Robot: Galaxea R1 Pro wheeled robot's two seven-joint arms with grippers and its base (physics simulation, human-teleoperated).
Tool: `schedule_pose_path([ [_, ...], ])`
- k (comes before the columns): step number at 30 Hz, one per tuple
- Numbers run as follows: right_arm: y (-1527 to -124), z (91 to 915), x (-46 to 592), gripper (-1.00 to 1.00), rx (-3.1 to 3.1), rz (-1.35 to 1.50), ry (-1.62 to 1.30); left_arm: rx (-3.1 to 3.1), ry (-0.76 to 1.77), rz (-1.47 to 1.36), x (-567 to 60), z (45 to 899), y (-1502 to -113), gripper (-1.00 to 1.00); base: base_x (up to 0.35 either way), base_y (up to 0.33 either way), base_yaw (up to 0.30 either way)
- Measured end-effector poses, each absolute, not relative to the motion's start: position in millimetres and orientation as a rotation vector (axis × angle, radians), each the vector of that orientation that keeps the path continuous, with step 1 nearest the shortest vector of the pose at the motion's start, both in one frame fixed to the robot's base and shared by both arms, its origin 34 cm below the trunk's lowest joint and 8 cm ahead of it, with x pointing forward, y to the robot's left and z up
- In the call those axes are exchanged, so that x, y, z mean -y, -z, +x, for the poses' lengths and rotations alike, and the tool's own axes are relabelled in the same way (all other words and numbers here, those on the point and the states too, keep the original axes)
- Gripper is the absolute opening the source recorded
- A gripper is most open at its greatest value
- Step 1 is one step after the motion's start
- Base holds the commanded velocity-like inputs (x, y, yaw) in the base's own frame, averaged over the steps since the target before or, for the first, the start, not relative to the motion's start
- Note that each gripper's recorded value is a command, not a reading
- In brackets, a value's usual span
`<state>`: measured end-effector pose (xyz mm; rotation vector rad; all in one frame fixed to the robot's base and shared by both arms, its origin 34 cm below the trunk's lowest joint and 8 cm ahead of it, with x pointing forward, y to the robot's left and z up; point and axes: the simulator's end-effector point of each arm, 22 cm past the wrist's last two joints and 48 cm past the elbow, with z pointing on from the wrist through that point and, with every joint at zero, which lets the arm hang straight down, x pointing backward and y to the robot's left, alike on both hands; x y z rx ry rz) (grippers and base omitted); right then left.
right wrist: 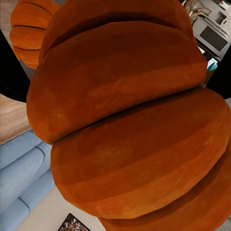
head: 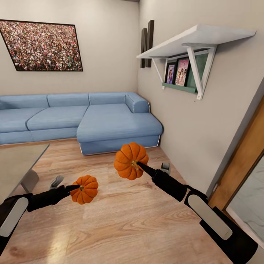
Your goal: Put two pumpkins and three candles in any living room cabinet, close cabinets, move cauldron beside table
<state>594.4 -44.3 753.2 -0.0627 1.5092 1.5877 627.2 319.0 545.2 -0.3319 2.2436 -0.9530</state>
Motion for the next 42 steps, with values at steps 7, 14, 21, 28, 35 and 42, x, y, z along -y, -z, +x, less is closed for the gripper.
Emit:
schedule_pose_path([
  [7,-763.0,600.7,44.2,-1.0,-1.518,-0.053,-1.591,-2.255,0.952,-0.338,-318.7,631.2,-554.5,-1.0,0.0,0.0,0.0],
  [14,-772.9,606.5,44.1,-1.0,-1.525,-0.045,-1.596,-2.266,0.952,-0.345,-318.8,634.9,-563.6,-1.0,0.0,0.0,0.0],
  [21,-787.7,610.5,43.8,-1.0,-1.525,-0.043,-1.598,-2.267,0.954,-0.346,-318.5,638.5,-578.1,-1.0,0.0,0.0,0.0],
  [28,-803.1,614.0,43.9,-1.0,-1.524,-0.043,-1.598,-2.27,0.955,-0.344,-317.6,641.7,-592.9,-1.0,0.0,0.0,0.0],
  [35,-818.7,616.9,44.1,-1.0,-1.522,-0.045,-1.6,-2.269,0.955,-0.344,-317.2,645.1,-607.9,-1.0,0.0,0.0,0.0],
  [42,-833.1,620.5,44.6,-1.0,-1.524,-0.044,-1.597,-2.273,0.957,-0.353,-318.0,647.7,-621.0,-1.0,0.0,0.0,0.0],
])
